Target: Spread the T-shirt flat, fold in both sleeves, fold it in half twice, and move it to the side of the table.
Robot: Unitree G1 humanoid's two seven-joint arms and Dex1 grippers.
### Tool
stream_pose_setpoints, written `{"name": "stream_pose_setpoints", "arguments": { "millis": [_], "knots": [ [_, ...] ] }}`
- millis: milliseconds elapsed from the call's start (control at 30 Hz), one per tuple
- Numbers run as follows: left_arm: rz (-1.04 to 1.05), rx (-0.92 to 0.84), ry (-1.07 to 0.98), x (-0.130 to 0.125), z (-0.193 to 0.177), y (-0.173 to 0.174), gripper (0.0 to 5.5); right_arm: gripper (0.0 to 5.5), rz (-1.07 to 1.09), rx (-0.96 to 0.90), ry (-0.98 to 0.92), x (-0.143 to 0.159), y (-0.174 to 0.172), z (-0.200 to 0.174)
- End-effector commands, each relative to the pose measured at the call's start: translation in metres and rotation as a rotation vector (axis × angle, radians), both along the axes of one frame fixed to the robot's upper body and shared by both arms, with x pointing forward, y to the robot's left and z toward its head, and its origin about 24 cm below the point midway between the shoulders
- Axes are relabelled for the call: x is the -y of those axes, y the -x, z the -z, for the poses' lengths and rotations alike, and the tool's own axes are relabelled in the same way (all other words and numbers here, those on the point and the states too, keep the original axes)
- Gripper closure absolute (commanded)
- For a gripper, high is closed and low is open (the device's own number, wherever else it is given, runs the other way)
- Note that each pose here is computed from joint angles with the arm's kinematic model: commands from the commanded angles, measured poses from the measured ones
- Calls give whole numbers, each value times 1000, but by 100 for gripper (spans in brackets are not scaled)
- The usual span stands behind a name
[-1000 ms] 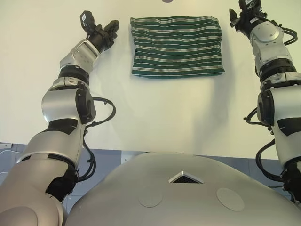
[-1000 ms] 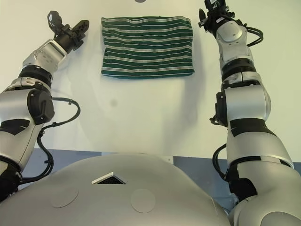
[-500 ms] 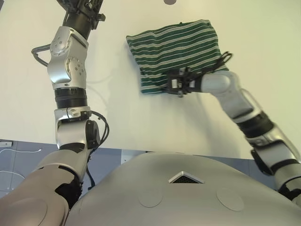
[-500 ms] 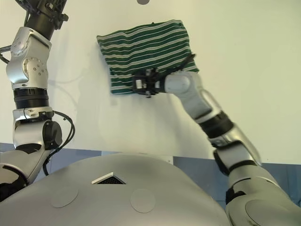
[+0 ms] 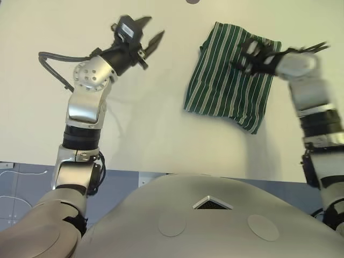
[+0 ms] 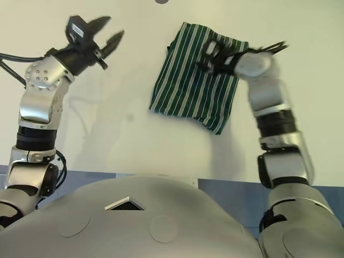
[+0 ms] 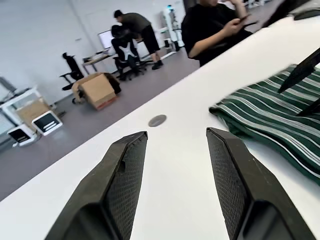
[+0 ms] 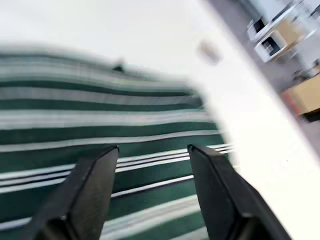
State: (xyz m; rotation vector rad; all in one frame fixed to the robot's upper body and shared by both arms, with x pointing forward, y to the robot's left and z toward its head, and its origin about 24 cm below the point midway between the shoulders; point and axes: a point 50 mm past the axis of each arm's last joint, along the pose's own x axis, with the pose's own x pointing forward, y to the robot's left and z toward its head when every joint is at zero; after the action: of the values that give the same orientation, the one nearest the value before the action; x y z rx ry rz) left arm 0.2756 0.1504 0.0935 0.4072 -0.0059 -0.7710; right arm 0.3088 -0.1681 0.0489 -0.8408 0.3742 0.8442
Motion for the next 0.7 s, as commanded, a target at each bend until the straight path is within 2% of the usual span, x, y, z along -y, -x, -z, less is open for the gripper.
{"name": "stream_pose_setpoints", "arguments": {
  "millis": [33, 133, 167, 233, 300, 400, 467, 533, 600, 700],
  "knots": [
    [116, -11, -170, -16, 10, 20, 334, 291, -219, -7, 3, -81, 14, 30],
    [213, 7, -261, -17, 9, 40, 334, 291, -188, 188, 11, -93, -1, 11],
    [268, 9, -326, -19, 11, 51, 334, 291, -149, 266, -75, -90, -9, -14],
    [376, -6, -446, -26, 16, 73, 299, 291, -120, 374, -183, -63, -14, -59],
    [494, -23, -504, -30, 15, 94, 262, 291, -228, 343, -177, -25, 3, -75],
    [606, 97, -679, -32, 19, 107, 212, 291, -499, 103, 52, 50, 56, -62],
    [613, 195, -771, -32, 28, 102, 205, 291, -617, -14, 187, 76, 78, -51],
    [608, 234, -768, -27, 42, 101, 205, 291, -714, -78, 222, 84, 98, -30],
    [630, 249, -753, -21, 54, 100, 205, 291, -772, -69, 211, 81, 111, -13],
    [721, 235, -728, -12, 66, 103, 205, 291, -798, 90, 179, 61, 103, -6]
  ]
}}
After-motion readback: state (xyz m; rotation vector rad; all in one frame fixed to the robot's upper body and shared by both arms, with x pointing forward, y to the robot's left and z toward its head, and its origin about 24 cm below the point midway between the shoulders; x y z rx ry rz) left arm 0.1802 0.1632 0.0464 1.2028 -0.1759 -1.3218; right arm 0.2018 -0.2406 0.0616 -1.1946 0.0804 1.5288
